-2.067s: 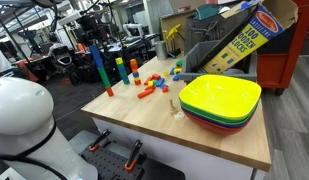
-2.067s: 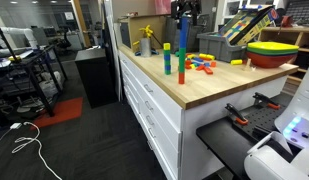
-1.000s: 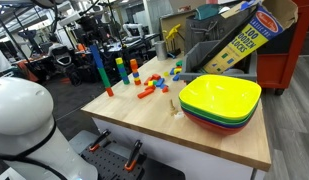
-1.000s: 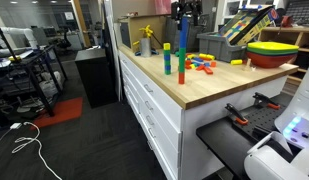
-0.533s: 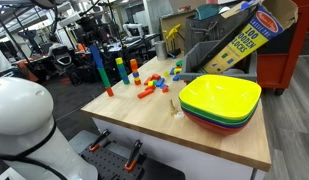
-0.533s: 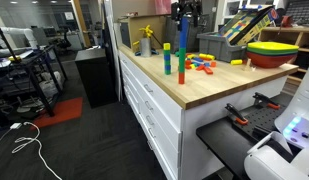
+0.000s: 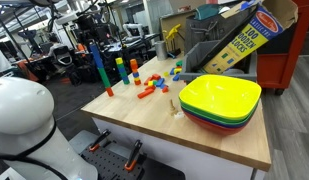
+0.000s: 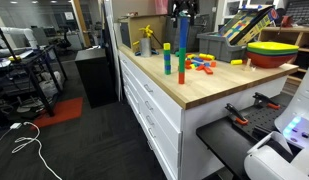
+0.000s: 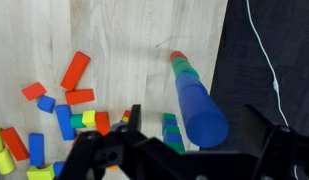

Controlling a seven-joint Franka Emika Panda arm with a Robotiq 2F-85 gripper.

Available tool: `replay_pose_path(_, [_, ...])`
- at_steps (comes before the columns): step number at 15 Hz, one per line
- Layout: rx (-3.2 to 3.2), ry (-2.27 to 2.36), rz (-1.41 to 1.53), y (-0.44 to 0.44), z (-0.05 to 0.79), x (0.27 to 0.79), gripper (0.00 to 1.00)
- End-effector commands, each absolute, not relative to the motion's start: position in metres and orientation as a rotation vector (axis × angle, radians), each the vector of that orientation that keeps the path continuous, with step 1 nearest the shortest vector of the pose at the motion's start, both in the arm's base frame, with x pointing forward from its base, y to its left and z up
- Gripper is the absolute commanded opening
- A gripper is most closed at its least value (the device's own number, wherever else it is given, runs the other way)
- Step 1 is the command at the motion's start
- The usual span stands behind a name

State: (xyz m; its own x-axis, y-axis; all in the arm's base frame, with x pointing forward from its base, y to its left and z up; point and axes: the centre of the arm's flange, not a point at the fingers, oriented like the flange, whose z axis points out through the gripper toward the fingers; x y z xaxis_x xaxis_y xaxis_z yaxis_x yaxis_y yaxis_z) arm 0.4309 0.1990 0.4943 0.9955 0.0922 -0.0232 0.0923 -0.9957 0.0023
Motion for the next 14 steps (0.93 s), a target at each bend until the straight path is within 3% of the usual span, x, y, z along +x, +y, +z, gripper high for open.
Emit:
replay_pose_path(1, [3.18,0.12,0.032,0.2,0.511,0.432,1.0])
replay_pose_path(14, [3.238,-0.161,0.392,0.159,0.565,0.499,1.0])
